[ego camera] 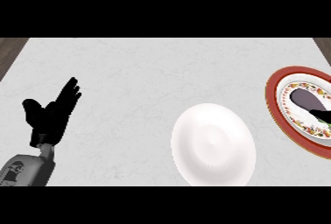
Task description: Pick the eggplant from the plate and place it in the plate
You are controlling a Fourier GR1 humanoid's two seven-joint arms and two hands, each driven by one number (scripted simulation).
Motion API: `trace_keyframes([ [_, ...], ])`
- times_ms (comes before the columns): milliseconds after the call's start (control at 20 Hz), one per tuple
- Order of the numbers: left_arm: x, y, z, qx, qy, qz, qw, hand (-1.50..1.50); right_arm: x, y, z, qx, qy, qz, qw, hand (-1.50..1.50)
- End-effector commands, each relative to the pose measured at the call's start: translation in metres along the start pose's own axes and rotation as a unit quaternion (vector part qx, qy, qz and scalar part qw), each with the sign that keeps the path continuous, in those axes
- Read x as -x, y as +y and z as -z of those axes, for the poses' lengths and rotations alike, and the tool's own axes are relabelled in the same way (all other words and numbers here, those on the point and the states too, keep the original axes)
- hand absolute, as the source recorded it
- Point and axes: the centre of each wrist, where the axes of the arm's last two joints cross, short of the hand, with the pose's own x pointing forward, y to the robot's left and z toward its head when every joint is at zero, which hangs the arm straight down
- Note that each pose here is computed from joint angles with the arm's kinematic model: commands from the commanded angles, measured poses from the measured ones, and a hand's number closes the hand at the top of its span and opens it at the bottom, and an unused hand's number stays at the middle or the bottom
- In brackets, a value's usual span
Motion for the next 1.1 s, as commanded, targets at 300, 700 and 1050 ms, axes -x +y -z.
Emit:
trace_keyframes([
  [300, 0.016, -0.001, 0.004, -0.007, 0.005, -0.005, 1.0000, 0.00, -0.045, -0.027, 0.007, 0.063, -0.186, 0.189, 0.962, -1.50],
  [700, 0.009, -0.004, -0.007, -0.015, 0.006, -0.003, 0.9999, 0.00, -0.027, -0.054, -0.018, -0.023, -0.069, 0.329, 0.942, -1.50],
  [1050, 0.022, 0.010, 0.011, -0.003, 0.002, -0.006, 1.0000, 0.00, 0.008, -0.071, -0.015, -0.015, -0.091, 0.353, 0.931, -1.50],
])
